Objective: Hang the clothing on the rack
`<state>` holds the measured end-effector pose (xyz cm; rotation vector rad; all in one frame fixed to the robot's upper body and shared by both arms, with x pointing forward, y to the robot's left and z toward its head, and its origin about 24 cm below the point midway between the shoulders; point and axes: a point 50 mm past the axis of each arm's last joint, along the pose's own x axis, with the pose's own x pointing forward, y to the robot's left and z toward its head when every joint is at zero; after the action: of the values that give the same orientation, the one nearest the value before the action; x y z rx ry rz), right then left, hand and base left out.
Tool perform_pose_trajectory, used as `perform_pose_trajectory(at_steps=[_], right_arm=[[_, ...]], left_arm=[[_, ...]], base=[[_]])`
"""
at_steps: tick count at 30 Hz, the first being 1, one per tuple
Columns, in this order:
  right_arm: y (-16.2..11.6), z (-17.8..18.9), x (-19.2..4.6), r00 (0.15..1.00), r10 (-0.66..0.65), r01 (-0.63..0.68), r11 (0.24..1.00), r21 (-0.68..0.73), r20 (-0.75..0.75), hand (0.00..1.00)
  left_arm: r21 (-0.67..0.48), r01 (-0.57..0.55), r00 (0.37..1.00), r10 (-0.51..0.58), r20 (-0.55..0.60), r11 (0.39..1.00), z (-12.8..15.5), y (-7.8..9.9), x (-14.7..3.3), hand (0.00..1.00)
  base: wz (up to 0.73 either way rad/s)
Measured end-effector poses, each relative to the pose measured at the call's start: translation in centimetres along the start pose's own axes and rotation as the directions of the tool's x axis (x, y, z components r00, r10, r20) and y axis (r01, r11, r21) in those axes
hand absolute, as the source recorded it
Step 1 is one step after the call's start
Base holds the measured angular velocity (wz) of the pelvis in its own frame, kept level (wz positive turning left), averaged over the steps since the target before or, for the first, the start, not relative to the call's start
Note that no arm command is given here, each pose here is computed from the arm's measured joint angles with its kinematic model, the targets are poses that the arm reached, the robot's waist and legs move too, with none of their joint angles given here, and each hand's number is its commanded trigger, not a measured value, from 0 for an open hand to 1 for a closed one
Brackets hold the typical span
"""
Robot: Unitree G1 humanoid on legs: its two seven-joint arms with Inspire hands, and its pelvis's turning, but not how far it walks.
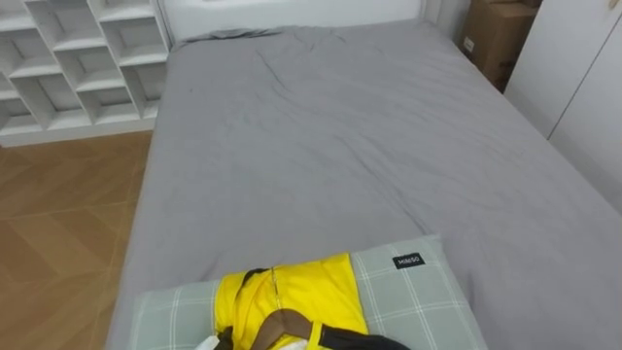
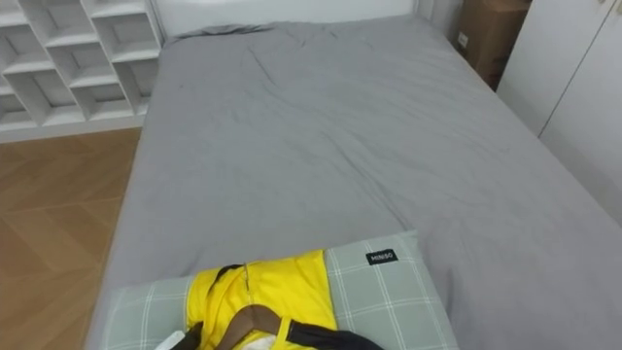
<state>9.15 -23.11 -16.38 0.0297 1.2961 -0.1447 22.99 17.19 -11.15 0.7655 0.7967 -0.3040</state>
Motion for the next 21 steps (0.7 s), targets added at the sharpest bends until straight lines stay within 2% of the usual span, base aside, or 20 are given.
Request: perform_pose_trajectory(at_steps=[15, 16, 17, 18, 19, 21], right_arm=[[0.4, -0.3, 0.1, 0.999, -0.013, 0.014, 1.000, 0.007, -0.040, 0.00], [0.4, -0.3, 0.1, 0.999, -0.013, 0.014, 1.000, 0.008, -0.040, 0.00], [0.4, -0.3, 0.1, 0.999, -0.013, 0.014, 1.000, 0.008, -0.040, 0.00], [0.4, -0.3, 0.1, 0.999, -0.013, 0.014, 1.000, 0.008, -0.040, 0.00], [0.4, -0.3, 0.1, 0.999, -0.013, 0.014, 1.000, 0.008, -0.040, 0.00], [0.4, -0.3, 0.1, 0.999, -0.014, 0.014, 1.000, 0.008, -0.040, 0.00]], left_arm=[[0.025, -0.029, 0.999, 0.030, -0.011, 0.999, -0.5, -1.3, -0.2, 0.00], [0.025, -0.030, 0.999, 0.031, -0.014, 0.999, -0.6, -1.3, -0.3, 0.31], [0.025, -0.030, 0.999, 0.031, -0.015, 0.999, -0.7, -1.4, -0.3, 0.48], [0.025, -0.029, 0.999, 0.030, -0.017, 0.999, -0.7, -1.4, -0.3, 0.97], [0.025, -0.029, 0.999, 0.030, -0.018, 0.999, -0.8, -1.4, -0.3, 1.00], [0.025, -0.033, 0.999, 0.034, -0.016, 0.999, -0.8, -1.4, -0.3, 1.00]], base=[[0.00], [0.00], [0.00], [0.00], [0.00], [0.00]])
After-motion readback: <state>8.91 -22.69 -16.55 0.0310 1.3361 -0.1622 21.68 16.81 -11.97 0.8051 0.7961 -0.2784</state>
